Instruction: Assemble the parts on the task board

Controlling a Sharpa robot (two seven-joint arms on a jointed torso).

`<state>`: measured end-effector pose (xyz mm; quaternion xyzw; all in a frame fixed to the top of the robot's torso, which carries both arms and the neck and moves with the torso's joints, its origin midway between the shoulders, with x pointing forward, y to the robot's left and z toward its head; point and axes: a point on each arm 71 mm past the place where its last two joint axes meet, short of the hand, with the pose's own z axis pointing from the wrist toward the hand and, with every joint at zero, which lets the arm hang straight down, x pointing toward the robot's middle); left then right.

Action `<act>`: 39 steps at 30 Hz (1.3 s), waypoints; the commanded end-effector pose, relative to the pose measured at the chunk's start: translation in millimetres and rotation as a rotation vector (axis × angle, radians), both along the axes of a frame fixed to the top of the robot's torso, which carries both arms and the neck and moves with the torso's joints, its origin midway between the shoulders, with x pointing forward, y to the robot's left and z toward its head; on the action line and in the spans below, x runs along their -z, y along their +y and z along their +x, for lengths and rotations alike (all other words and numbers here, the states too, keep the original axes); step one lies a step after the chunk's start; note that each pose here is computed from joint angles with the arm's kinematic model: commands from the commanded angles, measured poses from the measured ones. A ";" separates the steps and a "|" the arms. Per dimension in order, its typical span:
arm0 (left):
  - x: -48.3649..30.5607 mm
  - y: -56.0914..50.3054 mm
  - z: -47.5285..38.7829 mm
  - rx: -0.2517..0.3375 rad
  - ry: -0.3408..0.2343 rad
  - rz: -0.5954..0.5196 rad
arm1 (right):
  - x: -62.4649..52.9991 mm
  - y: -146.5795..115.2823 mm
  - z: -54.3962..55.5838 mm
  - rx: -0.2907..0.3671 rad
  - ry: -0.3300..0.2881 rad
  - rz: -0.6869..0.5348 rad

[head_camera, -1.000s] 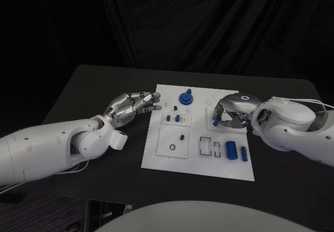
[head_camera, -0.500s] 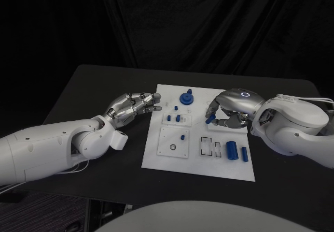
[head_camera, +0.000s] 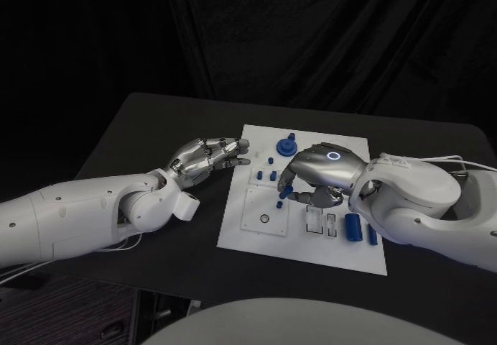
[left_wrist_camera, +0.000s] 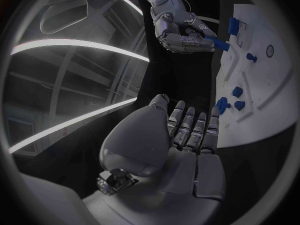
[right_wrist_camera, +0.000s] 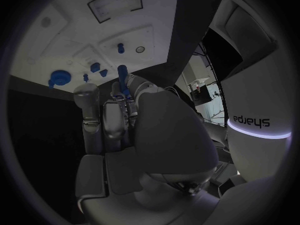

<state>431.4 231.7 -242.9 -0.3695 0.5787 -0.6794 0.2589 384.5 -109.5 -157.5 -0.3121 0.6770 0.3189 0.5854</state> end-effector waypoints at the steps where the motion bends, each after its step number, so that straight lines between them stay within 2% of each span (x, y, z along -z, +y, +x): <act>1: -0.9 -3.0 -1.3 0.020 -0.011 -0.020 | 5.5 8.5 -1.9 -0.079 -0.035 -0.014; 9: -0.8 -2.2 -0.7 0.016 -0.014 -0.020 | 22.7 25.8 -4.6 -0.139 -0.019 -0.019; 21: -0.9 -1.8 1.3 0.001 -0.012 -0.041 | 48.5 36.7 -9.3 -0.164 0.030 -0.024; 30: -0.9 -0.9 1.1 -0.001 -0.010 -0.042 | 52.8 36.9 -9.0 -0.157 0.036 -0.023; 39: -0.7 -2.0 0.8 0.004 -0.007 -0.043 | 53.0 36.9 -8.4 -0.155 0.013 -0.030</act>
